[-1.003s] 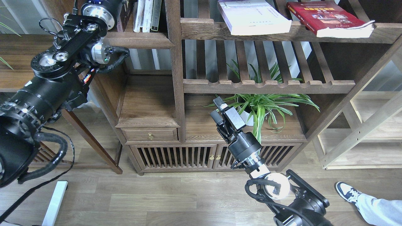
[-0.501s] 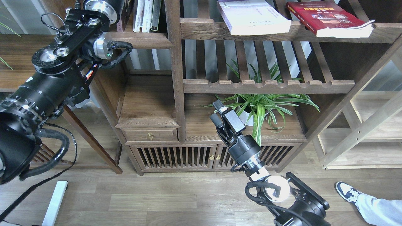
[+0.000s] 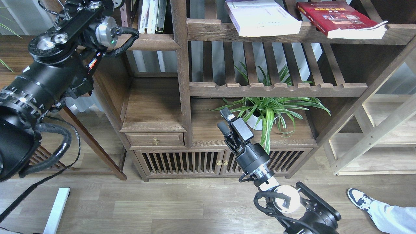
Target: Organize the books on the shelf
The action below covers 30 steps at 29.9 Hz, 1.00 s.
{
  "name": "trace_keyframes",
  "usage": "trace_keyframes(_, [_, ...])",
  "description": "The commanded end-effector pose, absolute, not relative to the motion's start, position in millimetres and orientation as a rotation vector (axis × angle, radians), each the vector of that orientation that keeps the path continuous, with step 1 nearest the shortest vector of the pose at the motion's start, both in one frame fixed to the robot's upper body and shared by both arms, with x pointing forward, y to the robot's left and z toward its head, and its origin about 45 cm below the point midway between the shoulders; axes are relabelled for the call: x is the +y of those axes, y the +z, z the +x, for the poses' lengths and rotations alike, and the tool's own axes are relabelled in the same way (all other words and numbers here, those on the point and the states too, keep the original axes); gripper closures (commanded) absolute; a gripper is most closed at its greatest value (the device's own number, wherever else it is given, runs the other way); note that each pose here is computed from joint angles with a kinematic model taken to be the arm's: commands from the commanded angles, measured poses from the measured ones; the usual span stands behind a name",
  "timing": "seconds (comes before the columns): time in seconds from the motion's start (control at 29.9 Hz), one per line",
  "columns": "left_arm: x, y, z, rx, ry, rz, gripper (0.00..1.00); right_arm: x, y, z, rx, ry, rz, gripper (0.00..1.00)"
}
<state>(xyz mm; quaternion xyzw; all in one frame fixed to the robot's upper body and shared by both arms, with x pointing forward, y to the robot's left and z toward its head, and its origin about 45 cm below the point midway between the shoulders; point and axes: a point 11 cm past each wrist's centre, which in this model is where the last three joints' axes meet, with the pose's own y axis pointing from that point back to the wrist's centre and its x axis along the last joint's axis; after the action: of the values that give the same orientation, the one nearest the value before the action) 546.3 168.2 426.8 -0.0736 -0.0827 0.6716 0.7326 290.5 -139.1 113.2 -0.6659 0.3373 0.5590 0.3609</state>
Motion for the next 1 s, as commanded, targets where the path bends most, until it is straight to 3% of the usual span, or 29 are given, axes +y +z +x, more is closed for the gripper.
trace_keyframes(0.0, [158.9,435.7,545.5,-0.179,1.46,-0.184,0.71,-139.1,112.9,290.2,0.87,1.441,-1.716,0.02])
trace_keyframes(0.47, [146.0,470.8,543.3,-0.195,1.431,-0.251,0.71,-143.7,104.0,281.6,0.897,1.457,-1.725,0.02])
trace_keyframes(0.97, [168.2,493.0,540.2,-0.241,1.43,-0.301,0.71,-150.0,95.6,273.8,0.926,1.474,-1.746,0.02])
